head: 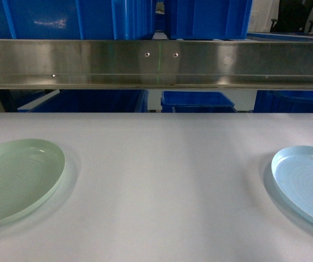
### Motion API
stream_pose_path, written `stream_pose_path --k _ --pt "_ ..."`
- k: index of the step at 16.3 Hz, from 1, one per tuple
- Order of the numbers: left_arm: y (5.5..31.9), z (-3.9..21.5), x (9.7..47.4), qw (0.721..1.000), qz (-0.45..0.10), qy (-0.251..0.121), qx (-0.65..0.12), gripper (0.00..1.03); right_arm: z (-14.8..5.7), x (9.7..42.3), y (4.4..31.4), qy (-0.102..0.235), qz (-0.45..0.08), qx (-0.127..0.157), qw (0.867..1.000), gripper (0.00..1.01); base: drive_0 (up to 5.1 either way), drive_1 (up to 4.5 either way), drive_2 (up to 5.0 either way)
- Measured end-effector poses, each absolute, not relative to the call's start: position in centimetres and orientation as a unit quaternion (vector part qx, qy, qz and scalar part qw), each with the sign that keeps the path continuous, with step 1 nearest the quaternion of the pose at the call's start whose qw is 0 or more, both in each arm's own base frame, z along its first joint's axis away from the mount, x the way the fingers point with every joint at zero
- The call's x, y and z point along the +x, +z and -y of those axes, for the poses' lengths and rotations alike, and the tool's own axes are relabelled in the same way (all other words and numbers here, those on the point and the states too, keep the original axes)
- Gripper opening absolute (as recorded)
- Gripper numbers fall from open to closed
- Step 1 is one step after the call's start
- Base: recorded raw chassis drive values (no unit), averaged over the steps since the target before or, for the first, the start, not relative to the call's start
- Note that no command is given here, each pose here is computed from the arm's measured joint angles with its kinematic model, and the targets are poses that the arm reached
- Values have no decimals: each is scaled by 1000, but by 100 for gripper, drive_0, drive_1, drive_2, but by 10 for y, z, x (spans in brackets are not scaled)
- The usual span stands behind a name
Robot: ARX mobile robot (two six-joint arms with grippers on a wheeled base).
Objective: Sort and place red and yellow blocks in left bins
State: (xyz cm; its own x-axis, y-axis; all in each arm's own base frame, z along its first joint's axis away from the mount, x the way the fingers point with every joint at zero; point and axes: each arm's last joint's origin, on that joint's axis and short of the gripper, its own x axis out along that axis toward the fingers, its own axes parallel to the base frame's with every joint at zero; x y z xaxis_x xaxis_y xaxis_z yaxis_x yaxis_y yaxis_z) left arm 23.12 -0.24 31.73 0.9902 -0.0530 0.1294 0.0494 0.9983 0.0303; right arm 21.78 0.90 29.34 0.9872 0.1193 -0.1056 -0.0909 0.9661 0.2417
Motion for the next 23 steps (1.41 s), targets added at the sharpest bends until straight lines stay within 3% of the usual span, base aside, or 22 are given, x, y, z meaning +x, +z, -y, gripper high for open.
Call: stream_pose_path --k 6,9,23 --pt "304 13 181 995 91 -42 9 29 -6 190 259 43 -91 124 987 29 0 0 0" --pt "303 11 179 996 86 -34 12 29 -8 182 247 37 -107 135 984 29 0 0 0" --pt "293 1 186 998 56 -14 13 29 -4 192 241 34 -119 139 983 29 0 0 0"
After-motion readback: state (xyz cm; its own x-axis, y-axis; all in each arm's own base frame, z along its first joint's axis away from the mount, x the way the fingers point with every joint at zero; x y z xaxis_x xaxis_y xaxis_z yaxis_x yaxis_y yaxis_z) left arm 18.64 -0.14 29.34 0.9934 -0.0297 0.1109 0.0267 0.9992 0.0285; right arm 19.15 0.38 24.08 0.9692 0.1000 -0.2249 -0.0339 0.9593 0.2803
